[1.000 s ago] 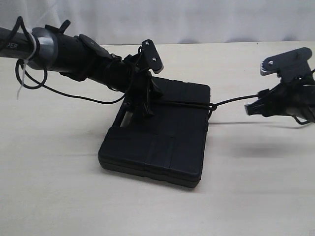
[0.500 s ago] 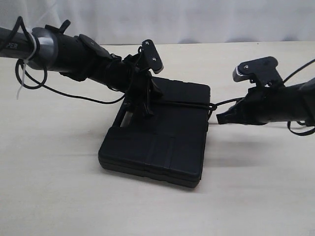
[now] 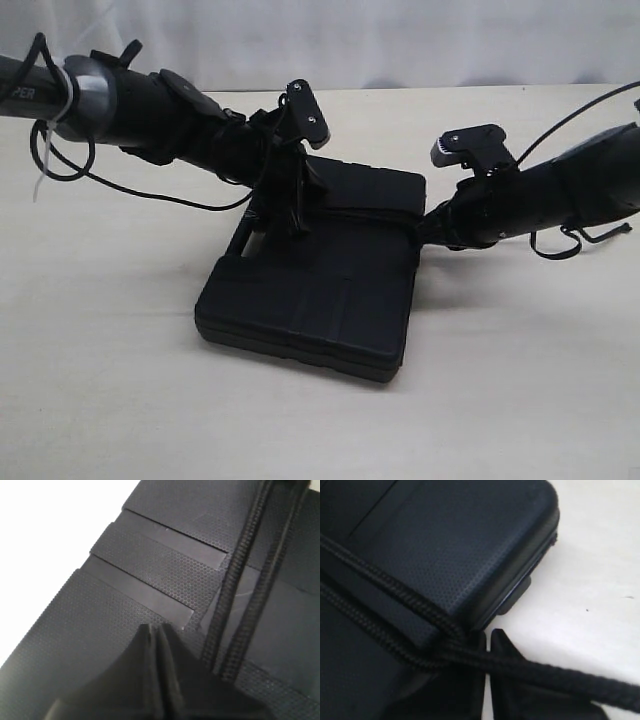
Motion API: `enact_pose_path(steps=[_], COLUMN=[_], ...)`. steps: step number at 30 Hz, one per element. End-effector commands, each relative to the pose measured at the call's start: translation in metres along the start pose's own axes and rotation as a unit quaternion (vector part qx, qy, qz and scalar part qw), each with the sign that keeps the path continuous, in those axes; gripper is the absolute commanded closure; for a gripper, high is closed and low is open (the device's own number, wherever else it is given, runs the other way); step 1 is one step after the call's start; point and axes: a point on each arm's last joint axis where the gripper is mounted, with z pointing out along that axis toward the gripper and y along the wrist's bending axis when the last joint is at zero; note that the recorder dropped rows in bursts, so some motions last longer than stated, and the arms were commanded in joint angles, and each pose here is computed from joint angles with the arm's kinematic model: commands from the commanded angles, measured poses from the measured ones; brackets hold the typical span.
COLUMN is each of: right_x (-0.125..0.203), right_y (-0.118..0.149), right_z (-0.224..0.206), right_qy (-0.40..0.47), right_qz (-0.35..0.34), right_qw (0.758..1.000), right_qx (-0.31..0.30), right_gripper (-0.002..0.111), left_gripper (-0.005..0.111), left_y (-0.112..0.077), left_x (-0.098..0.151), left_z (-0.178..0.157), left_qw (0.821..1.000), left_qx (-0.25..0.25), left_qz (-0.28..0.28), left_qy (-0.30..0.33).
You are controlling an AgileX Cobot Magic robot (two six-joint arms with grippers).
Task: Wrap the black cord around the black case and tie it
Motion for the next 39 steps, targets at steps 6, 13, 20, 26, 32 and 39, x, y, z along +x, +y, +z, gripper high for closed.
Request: enact_pose_path(steps=[6,13,20,26,32,39], right_x=[-0.013,0.000,0.003,0.003,0.002,0.002], right_y=[0.005,0.001,0.002,0.001,-0.001,-0.002], right_z=[-0.014,-0.018,-0.019,-0.019,-0.019,-0.020], right_qy=[-0.030,-0.023,-0.021,-0.021,-0.024,-0.026], right_qz=[-0.025,-0.017,-0.015,-0.018,-0.018,-0.018], right_qw=[0.999,0.998,0.999,0.998,0.998,0.997], right_qx=[0.016,0.047,0.046,0.051,0.062,0.070], right_gripper=[0.104,0.104,0.104,0.104,0.104,0.104], left_gripper=[0.107,0.107,0.107,0.107,0.107,0.107], left_y=[0.011,-0.007,-0.070,-0.108,-0.122,-0.124], left_x=[-0.019,-0.040,-0.024,-0.017,-0.028,-0.016], left_z=[-0.032,-0.100,-0.090,-0.059,-0.045,-0.014], left_qw=[0.997,0.997,0.943,0.910,0.921,0.933], left_qx=[-0.058,0.018,0.299,0.359,0.334,0.296], left_qz=[-0.052,-0.031,-0.001,0.046,0.072,0.074], left_qy=[-0.013,0.068,0.148,0.204,0.187,0.190])
